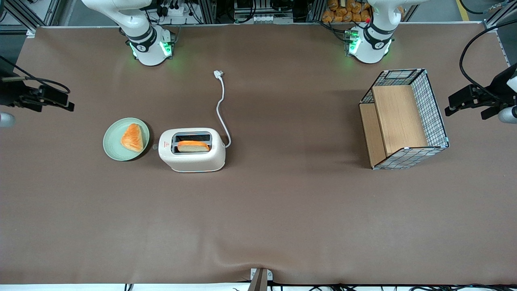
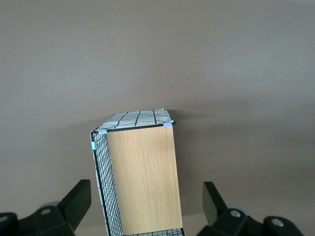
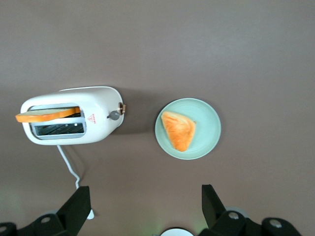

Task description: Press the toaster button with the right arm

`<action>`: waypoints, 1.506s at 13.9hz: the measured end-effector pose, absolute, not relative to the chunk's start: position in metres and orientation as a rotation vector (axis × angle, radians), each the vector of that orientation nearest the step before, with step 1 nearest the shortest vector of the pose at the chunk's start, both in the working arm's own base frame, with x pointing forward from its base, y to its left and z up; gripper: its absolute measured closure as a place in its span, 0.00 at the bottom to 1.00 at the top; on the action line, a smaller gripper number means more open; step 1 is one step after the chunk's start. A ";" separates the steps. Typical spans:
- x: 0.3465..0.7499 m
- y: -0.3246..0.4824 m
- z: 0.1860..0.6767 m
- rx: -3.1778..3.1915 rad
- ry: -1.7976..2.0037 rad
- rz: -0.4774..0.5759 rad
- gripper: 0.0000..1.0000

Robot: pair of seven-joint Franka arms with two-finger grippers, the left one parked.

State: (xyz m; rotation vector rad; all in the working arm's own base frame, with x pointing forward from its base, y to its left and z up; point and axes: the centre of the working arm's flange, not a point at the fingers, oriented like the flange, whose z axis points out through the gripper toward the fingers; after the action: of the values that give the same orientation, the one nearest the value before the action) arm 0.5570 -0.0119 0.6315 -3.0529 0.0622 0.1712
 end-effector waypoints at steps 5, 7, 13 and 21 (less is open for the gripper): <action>0.540 -0.009 0.661 -3.079 0.043 0.064 0.00; 0.537 -0.010 0.659 -3.090 0.045 0.020 0.00; 0.535 -0.008 0.646 -3.118 0.034 0.010 0.00; 0.533 -0.009 0.650 -3.119 0.034 -0.004 0.00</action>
State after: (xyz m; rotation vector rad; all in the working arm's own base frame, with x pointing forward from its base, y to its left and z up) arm 0.5330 -0.0087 0.6499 -3.1187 0.0342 -0.0038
